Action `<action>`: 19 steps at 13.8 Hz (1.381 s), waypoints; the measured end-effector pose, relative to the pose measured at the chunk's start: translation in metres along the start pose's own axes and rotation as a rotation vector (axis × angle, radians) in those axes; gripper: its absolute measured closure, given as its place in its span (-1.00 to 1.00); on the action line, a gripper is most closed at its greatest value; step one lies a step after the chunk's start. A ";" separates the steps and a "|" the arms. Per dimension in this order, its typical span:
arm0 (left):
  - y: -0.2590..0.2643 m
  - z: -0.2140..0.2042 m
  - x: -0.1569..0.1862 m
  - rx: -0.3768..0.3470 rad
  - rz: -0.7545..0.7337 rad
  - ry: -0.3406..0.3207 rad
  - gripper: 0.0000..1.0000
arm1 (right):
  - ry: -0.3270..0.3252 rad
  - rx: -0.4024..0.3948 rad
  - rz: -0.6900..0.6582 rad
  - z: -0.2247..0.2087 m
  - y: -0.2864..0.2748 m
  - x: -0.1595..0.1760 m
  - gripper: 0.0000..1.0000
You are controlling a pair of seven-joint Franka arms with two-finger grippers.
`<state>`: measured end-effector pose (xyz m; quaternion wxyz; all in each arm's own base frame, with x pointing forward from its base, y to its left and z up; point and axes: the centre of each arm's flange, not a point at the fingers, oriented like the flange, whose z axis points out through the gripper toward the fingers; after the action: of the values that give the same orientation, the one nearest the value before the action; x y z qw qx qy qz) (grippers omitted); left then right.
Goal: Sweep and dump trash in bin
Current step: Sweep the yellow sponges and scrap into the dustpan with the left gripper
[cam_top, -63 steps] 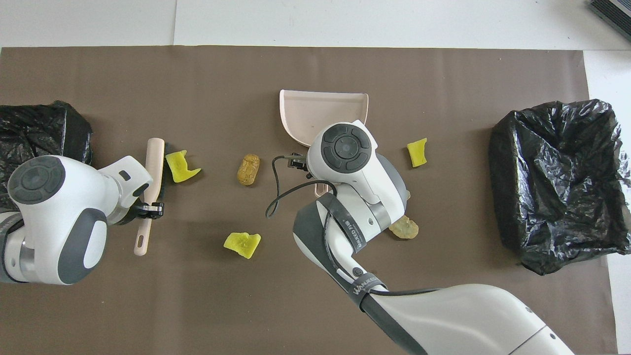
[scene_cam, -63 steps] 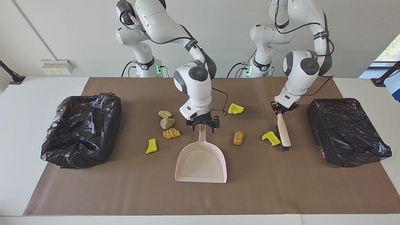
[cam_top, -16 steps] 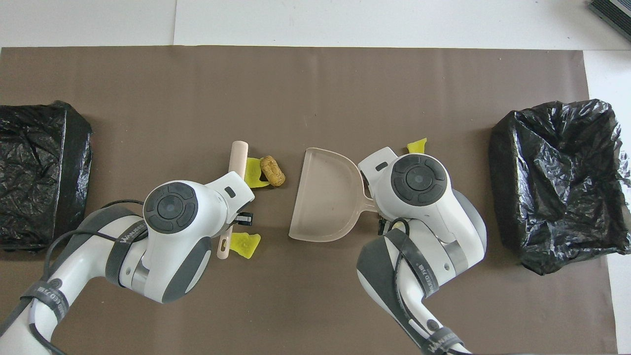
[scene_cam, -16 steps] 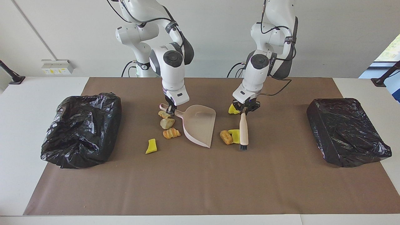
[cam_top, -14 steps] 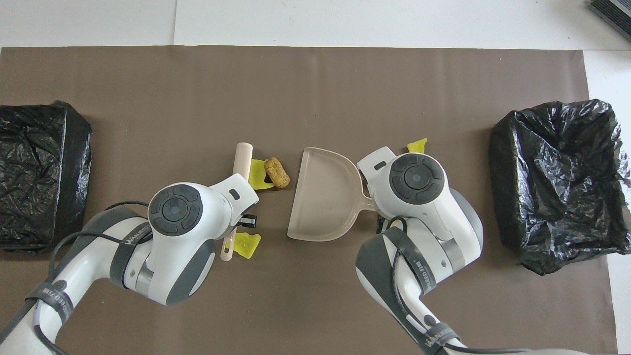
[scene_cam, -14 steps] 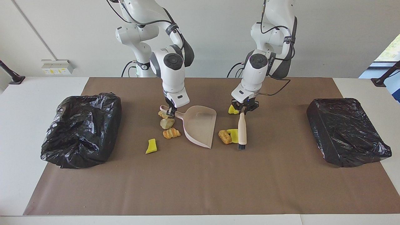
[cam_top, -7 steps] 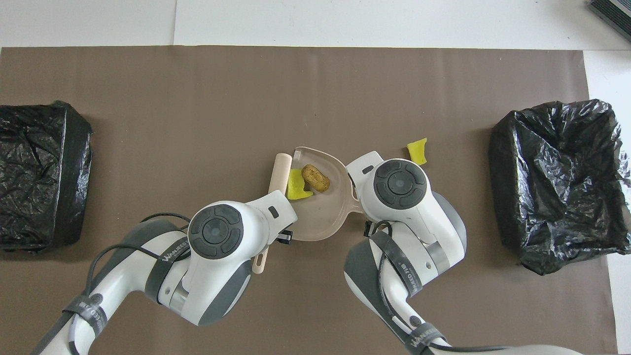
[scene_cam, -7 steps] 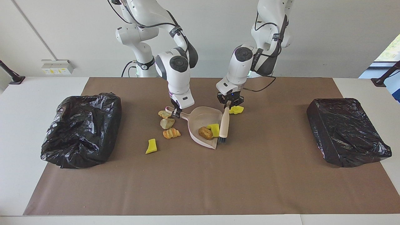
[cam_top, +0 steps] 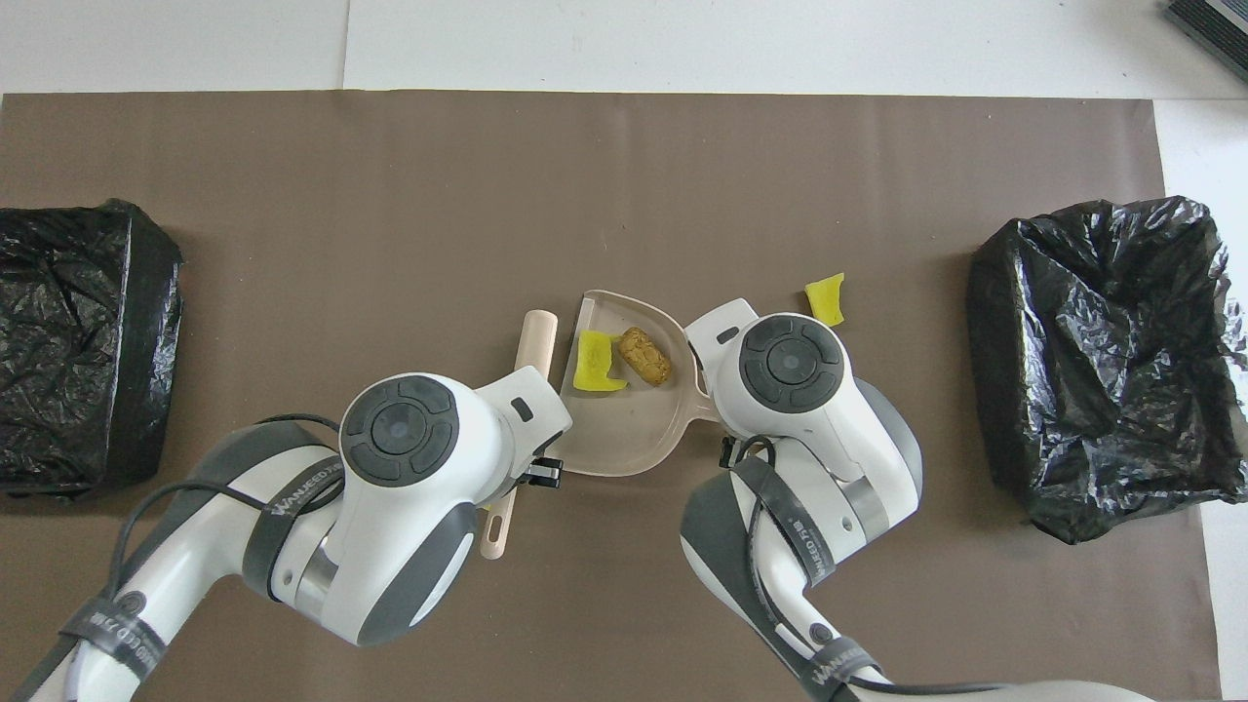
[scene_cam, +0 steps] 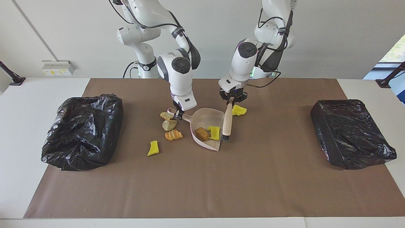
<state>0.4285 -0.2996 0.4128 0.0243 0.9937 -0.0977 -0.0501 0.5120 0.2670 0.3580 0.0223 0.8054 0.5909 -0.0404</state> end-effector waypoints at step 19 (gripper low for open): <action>-0.017 0.056 -0.103 0.077 -0.666 -0.089 0.50 | -0.017 0.015 -0.129 0.003 -0.008 0.004 0.37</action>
<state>0.3255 -0.2651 0.3663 -0.0351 0.9680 0.2295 -0.0950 0.5053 0.2725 0.3544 0.0184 0.7653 0.6412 -0.0529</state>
